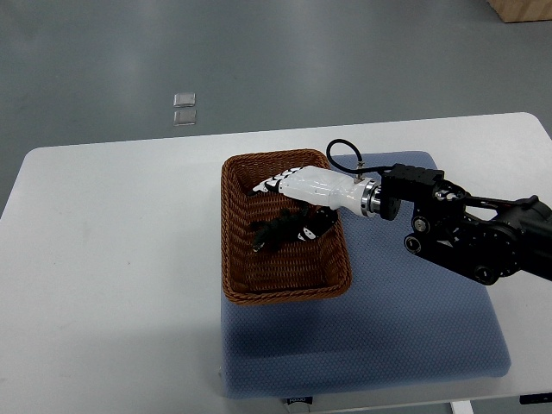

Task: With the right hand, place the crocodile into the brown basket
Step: 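Open the right hand to release the crocodile into the basket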

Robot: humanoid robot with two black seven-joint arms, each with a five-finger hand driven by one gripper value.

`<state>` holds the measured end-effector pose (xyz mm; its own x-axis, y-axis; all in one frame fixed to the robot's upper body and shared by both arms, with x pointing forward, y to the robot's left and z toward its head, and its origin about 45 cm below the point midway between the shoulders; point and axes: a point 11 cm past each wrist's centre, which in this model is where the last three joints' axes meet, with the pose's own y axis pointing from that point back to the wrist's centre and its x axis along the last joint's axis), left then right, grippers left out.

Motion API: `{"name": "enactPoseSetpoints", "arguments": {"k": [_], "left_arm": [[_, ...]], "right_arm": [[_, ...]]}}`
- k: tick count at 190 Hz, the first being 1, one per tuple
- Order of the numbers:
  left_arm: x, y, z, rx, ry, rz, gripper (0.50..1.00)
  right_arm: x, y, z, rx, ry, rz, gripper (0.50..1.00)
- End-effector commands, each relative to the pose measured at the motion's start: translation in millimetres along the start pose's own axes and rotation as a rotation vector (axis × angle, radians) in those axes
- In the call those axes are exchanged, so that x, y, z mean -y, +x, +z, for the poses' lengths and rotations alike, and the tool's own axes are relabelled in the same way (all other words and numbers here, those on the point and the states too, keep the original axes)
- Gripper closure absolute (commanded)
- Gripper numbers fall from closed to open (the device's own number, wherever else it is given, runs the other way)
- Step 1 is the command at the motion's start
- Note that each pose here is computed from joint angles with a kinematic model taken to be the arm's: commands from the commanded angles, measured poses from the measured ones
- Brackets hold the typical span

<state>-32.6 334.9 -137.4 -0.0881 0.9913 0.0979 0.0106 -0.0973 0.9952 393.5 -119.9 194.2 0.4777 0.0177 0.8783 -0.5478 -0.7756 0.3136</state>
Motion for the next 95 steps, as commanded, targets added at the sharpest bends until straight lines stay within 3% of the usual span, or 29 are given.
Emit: {"name": "enactPoseSetpoints", "arguments": {"k": [1,49,95], "left_arm": [[0,0,0,0.000,0.000,0.000,0.500],[0,0,1,0.000,-0.001,0.000,0.500],[0,0,0,0.000,0.000,0.000,0.500]], "right_arm": [[-1,4,2,0.001,-0.005,0.008,0.583],[-5,7,6,0.002,-0.016,0.011,0.579],[-11,36,13,0.073,-0.031,0.029,0.579]]}}
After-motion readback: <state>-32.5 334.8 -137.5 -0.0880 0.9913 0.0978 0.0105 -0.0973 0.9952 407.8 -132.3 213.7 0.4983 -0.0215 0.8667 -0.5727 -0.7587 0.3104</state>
